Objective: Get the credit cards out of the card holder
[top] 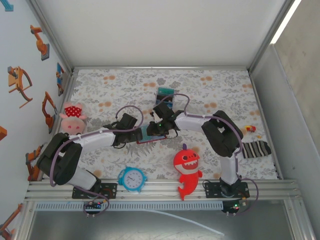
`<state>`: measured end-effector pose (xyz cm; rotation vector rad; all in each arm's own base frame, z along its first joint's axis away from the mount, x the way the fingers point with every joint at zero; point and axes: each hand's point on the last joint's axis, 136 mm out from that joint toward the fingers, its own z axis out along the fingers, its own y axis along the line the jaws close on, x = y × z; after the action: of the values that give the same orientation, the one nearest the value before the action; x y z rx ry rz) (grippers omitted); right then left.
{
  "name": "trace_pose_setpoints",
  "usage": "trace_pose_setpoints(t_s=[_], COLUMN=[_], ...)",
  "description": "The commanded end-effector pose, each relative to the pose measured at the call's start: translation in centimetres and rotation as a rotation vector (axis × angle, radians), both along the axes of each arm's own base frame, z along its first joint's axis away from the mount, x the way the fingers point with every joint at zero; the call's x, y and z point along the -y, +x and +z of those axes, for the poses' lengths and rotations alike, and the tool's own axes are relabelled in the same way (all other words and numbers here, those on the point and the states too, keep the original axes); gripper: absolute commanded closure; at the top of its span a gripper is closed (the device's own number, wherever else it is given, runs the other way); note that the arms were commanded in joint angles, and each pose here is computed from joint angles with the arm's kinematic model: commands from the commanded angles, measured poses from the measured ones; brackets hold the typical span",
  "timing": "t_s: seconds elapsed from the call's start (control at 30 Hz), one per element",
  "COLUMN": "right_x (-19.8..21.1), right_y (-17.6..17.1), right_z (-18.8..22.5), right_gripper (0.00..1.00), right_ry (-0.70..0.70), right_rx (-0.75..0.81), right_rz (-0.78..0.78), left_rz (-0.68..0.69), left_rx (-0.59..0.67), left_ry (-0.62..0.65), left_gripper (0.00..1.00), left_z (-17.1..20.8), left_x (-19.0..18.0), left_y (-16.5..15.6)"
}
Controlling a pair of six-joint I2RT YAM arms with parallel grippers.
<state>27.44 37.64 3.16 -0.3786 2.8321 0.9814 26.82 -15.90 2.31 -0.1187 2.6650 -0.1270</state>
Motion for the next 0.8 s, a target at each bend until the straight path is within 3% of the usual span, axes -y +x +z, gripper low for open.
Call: trace_pose_setpoints(t_s=[0.0, 0.43, 0.77], right_x=[-0.4, -1.0, -1.0], right_y=[0.1, -0.3, -0.1], right_z=[-0.2, -0.6, -0.3], right_gripper=[0.81, 0.82, 0.88], right_ry=[0.006, 0.076, 0.134], right_rx=[-0.029, -0.073, -0.082], right_rz=[-0.002, -0.002, -0.019], left_rz=[-0.015, -0.025, -0.021], left_rx=[-0.025, -0.041, -0.047], left_ry=[0.032, 0.046, 0.050], left_gripper=[0.03, 0.03, 0.03], left_z=[-0.2, -0.5, -0.6], left_x=[-0.5, -0.4, -0.5], left_y=[-0.3, -0.4, -0.4])
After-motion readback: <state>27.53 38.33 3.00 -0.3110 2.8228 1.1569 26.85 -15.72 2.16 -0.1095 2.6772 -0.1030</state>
